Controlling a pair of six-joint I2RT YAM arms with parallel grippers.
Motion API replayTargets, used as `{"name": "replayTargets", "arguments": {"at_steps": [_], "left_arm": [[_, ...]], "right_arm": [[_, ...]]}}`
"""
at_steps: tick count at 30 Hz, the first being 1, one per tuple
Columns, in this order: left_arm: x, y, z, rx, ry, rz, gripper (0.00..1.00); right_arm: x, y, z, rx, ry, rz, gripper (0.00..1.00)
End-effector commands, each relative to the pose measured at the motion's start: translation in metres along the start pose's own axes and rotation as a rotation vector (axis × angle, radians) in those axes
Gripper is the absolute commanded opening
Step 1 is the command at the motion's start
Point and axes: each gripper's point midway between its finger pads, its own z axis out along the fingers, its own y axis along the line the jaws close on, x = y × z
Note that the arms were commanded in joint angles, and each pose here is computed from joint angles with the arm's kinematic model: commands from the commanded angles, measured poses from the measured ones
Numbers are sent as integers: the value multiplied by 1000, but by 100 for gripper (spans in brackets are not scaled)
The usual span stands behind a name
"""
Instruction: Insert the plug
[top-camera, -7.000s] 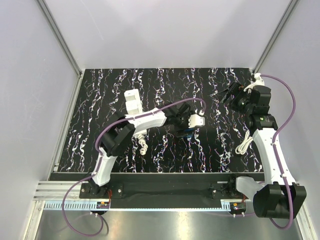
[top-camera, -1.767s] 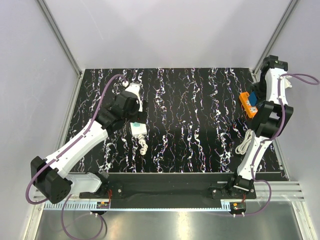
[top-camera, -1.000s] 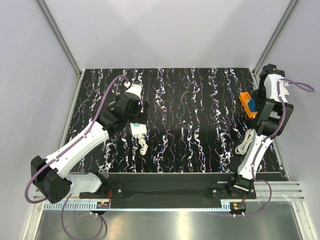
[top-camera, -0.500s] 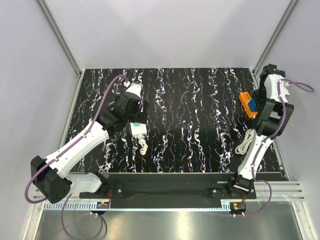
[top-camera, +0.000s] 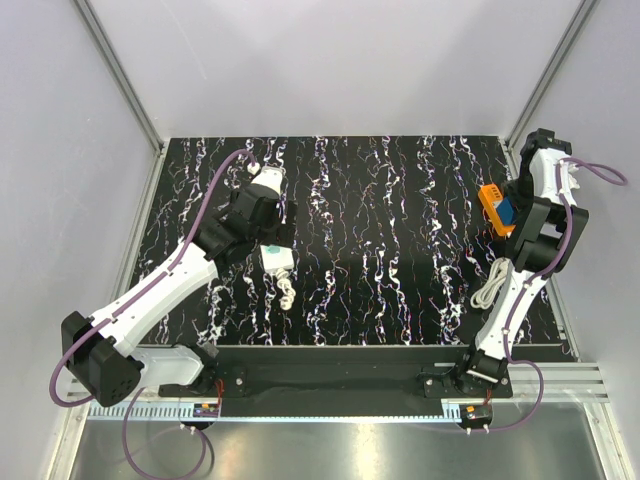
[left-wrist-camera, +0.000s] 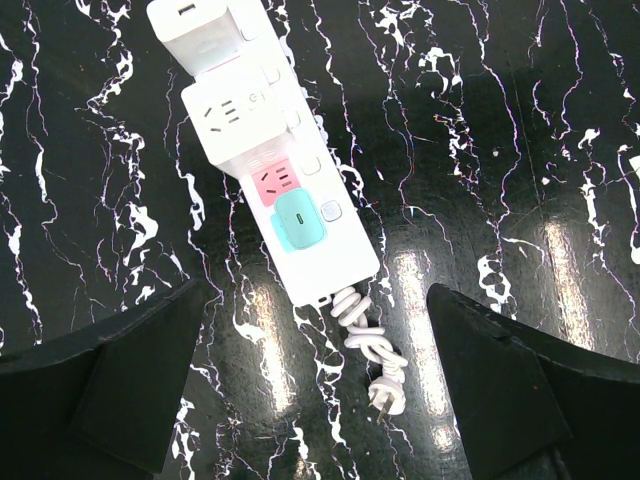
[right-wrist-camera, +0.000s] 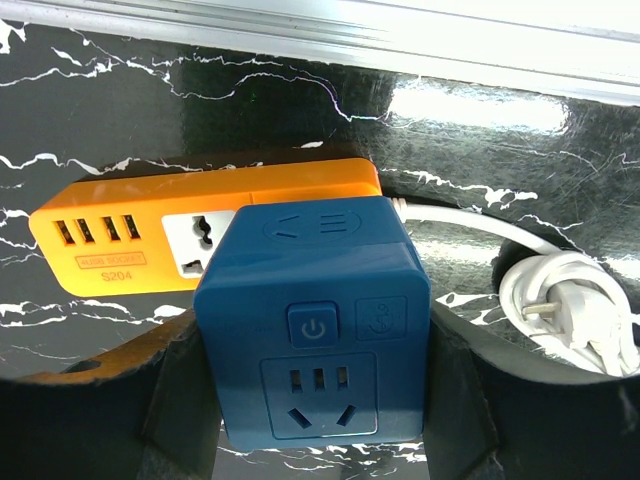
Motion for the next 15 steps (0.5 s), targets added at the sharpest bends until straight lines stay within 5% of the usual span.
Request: {"name": "replayTargets", "arguments": {"at_steps": [1,15], "left_arm": [[-23,2,-8,-12,-73,-10,99],[-23,3,-8,-17,-73,-6,99]], "right_arm": [[-10,-11,-5,31,-23,-30,0],[2,-20,21,59,-36,-40,0]]}}
